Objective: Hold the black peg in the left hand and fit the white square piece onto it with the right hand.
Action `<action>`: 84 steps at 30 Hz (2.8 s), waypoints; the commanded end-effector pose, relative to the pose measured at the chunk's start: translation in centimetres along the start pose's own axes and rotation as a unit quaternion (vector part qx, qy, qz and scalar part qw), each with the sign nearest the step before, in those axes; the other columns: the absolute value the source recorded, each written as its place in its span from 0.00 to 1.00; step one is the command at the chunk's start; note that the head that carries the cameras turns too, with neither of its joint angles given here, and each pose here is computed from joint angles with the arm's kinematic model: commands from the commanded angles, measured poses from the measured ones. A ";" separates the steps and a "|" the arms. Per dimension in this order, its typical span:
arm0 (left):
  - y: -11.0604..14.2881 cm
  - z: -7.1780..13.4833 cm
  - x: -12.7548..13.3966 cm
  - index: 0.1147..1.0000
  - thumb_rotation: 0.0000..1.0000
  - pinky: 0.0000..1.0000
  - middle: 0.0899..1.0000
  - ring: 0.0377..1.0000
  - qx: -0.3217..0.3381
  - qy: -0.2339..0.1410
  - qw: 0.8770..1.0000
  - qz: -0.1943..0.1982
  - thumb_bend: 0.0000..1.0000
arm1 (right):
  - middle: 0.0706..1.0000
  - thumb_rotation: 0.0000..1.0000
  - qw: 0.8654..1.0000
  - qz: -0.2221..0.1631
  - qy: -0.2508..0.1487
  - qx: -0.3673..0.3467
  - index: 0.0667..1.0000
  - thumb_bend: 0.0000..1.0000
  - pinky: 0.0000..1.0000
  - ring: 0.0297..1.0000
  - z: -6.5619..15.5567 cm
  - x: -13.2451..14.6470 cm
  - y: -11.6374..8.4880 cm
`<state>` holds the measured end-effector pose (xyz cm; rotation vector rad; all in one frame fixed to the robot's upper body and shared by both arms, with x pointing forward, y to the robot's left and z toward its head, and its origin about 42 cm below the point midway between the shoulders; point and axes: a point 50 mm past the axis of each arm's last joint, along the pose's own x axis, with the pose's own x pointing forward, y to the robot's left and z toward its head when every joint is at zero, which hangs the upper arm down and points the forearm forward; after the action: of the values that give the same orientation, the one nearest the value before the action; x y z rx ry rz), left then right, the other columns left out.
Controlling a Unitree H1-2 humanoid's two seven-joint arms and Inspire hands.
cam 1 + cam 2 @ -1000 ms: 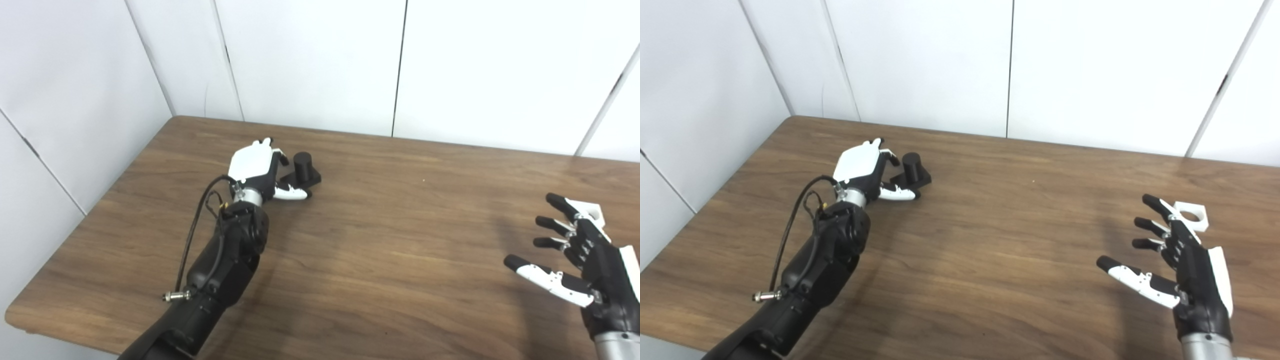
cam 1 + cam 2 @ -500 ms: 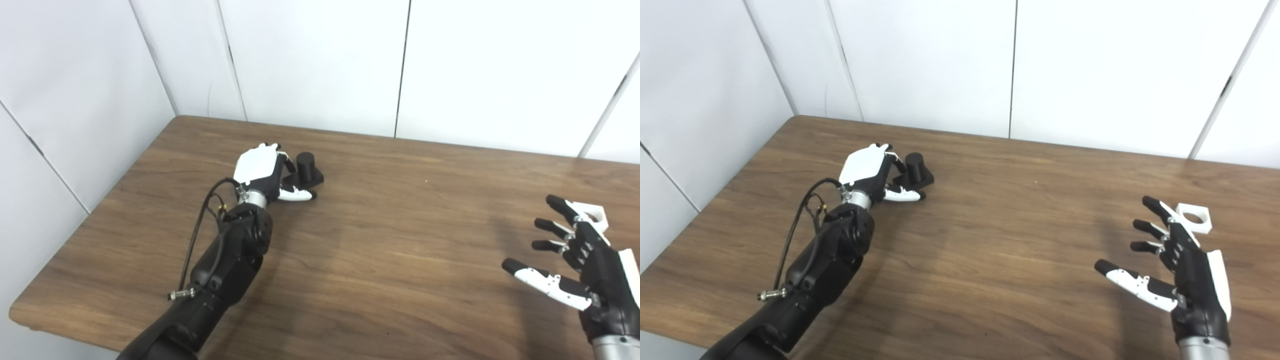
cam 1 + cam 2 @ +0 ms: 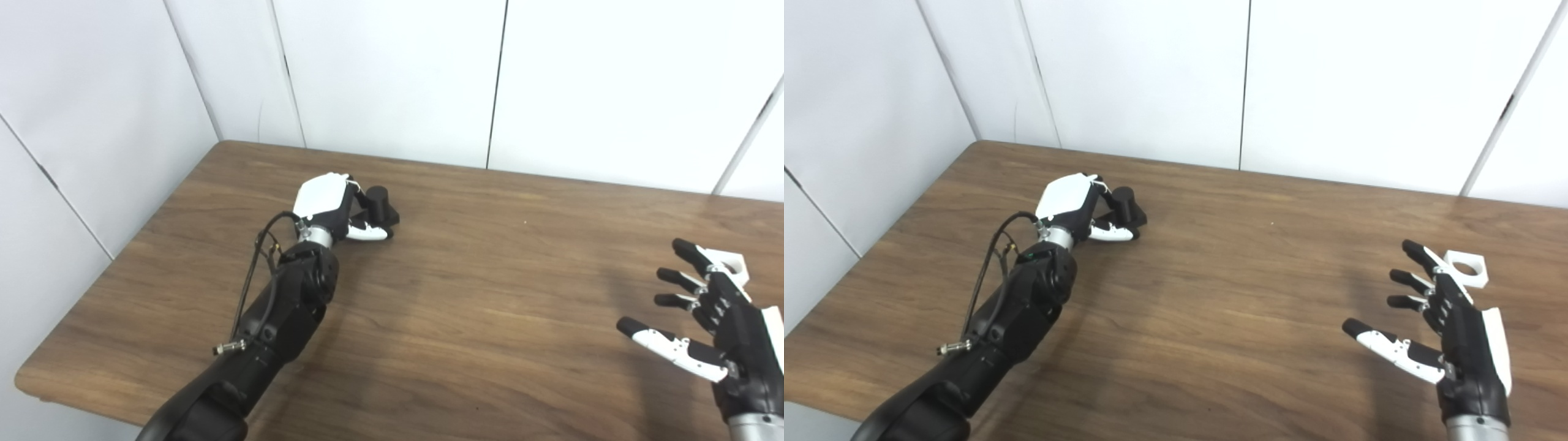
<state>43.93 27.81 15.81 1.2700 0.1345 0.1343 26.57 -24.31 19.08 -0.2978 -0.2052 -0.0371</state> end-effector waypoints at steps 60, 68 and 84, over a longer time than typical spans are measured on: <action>1.2 4.4 -5.5 0.42 0.08 0.86 0.91 0.97 -0.102 -0.359 0.910 -0.180 0.52 | 0.90 0.12 0.999 -0.002 -0.038 0.004 0.84 0.69 0.68 0.80 1.7 0.9 0.0; -2.2 6.2 -7.4 0.42 0.08 0.85 0.92 0.98 -0.114 -0.374 0.900 -0.192 0.52 | 0.90 0.19 0.999 -0.004 -0.042 -0.002 0.84 0.71 0.65 0.79 1.3 0.9 -0.4; -8.3 10.5 -10.7 0.43 0.08 0.95 0.95 0.99 -0.140 -0.403 0.879 -0.213 0.52 | 0.90 0.22 0.998 -0.004 -0.055 0.004 0.84 0.72 0.65 0.79 0.9 0.9 -0.3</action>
<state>36.71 14.98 13.37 0.8441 -0.3627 -0.6365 26.88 -24.48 18.69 -0.2915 -0.2228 -0.0284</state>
